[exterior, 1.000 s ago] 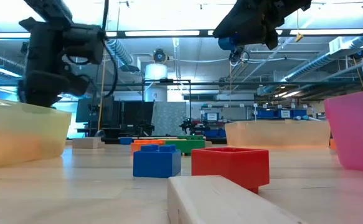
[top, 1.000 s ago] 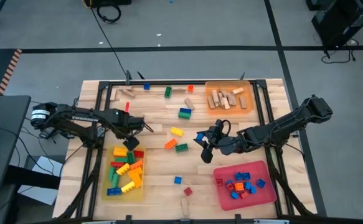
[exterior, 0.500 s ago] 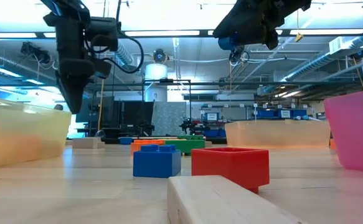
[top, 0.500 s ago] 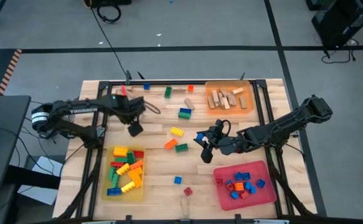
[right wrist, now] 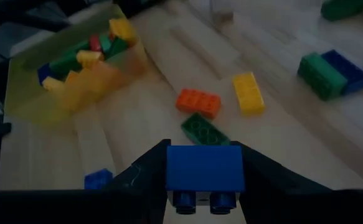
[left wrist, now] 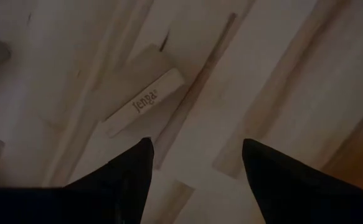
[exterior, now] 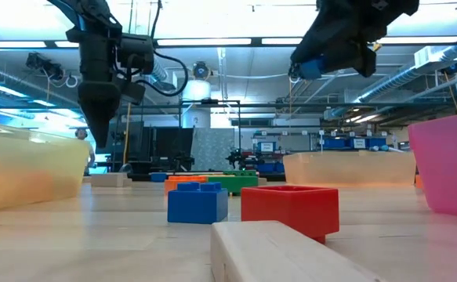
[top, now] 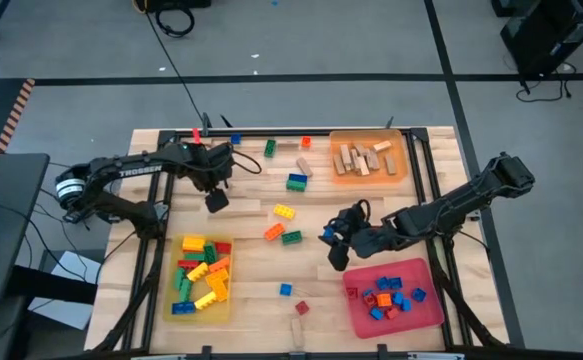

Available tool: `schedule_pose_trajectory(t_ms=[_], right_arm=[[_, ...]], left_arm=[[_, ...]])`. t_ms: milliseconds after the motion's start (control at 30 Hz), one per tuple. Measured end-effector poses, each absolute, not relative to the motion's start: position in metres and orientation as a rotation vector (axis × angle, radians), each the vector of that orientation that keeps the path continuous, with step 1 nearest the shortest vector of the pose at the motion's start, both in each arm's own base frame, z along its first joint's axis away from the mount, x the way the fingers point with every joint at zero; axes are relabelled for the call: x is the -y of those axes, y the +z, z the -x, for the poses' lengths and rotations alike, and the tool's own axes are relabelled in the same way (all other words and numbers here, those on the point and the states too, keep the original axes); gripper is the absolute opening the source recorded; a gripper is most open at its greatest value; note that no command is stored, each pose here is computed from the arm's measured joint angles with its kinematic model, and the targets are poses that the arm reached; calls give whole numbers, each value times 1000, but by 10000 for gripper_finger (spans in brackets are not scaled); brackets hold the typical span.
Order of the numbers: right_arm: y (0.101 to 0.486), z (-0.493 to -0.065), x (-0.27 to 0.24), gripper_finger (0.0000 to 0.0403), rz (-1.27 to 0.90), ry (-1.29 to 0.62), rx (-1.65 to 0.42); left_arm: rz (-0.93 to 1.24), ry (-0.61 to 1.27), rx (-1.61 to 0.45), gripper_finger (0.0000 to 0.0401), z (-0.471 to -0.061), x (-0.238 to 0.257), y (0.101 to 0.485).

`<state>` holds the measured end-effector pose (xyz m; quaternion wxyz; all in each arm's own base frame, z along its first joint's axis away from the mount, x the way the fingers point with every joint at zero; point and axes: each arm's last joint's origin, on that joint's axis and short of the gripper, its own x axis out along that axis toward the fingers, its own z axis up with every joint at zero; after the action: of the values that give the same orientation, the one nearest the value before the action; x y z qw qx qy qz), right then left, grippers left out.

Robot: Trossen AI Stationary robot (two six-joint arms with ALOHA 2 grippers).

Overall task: Sort blocks by size
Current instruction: Put the small blue game piece into the red bin

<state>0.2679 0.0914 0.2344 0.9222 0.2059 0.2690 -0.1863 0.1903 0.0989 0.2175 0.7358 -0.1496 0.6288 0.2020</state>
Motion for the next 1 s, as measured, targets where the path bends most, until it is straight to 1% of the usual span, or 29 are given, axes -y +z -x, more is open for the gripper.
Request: schedule_pose_trajectory(t_ms=[200, 267, 333, 533, 667, 867, 1000], right_arm=[[234, -267, -92, 164, -431, -385, -555], [234, -267, -92, 164, -431, -388, -557], [233, -266, -91, 164, -437, -397, -567], [229, -261, -91, 165, -503, -440, -616], [231, -249, -90, 164, -635, -440, -706], [241, -221, -96, 163, -926, -431, -873], [243, -201, -110, 163, -1054, -445, -986]], left_arm=[[367, 493, -1363, 252, -190, -99, 218], [378, 480, -1339, 252, -191, -96, 221], [352, 460, -1270, 252, -194, -89, 228], [229, 372, -970, 252, -204, -62, 260], [157, 376, -865, 252, -203, -46, 273], [86, 388, -820, 252, -204, -31, 278], [99, 404, -804, 252, -205, -30, 279]])
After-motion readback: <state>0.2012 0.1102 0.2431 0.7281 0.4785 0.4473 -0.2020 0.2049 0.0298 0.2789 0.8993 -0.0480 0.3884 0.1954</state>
